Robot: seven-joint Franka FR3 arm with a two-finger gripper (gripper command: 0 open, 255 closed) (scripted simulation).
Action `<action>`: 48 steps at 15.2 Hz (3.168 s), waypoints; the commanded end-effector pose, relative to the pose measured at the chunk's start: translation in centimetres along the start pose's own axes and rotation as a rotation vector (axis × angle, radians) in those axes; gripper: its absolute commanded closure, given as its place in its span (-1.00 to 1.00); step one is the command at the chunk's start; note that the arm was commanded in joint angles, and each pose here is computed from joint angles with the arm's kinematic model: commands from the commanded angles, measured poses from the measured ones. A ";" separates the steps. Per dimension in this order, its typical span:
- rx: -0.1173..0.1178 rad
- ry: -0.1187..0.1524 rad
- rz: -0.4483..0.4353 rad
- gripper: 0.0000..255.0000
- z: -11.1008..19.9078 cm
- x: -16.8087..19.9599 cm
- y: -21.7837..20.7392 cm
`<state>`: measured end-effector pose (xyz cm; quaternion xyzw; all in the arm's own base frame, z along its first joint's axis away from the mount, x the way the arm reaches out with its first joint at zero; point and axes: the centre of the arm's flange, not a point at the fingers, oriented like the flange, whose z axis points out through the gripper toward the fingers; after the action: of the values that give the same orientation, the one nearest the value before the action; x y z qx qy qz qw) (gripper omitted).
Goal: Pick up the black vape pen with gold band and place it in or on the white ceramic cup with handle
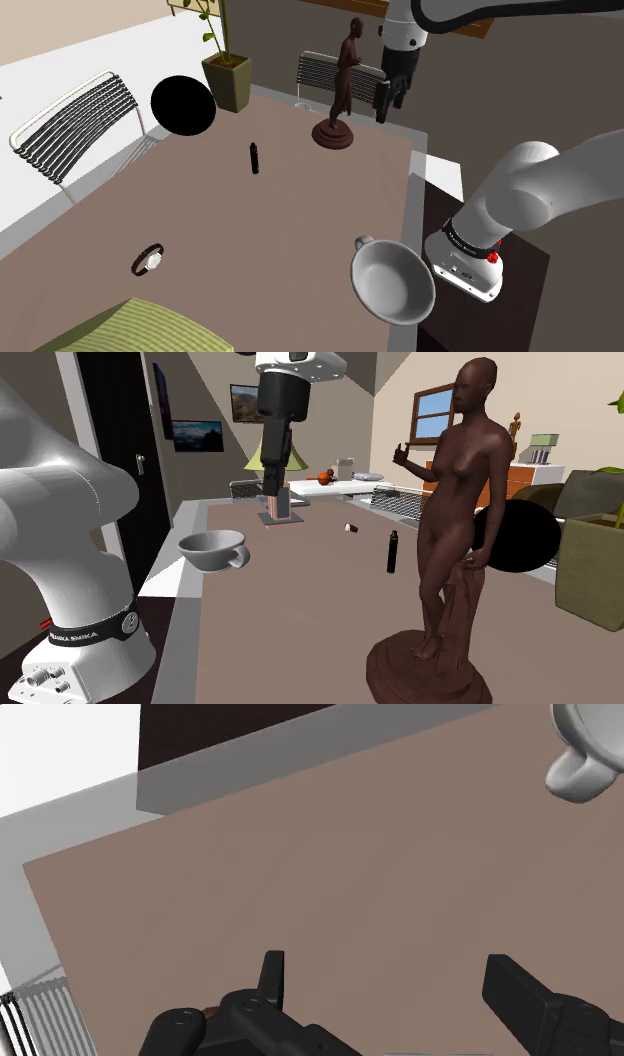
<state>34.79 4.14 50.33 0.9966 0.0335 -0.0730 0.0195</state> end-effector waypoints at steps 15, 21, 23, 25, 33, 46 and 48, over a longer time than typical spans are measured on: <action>0.026 0.077 0.109 -1.00 5.2 14.6 -12.7; 0.035 0.105 0.149 -1.00 6.7 20.5 -17.1; 0.038 0.115 0.163 -1.00 7.2 22.5 -18.6; 0.041 0.124 0.176 -1.00 7.6 24.6 -20.0; 0.045 0.137 0.195 -1.00 10.8 27.8 -21.9; 0.045 0.137 0.195 1.00 12.1 28.0 -21.9; 0.045 0.137 0.195 1.00 12.1 28.0 -21.9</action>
<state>59.11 27.27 33.52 0.9980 -0.0637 -0.0031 0.0017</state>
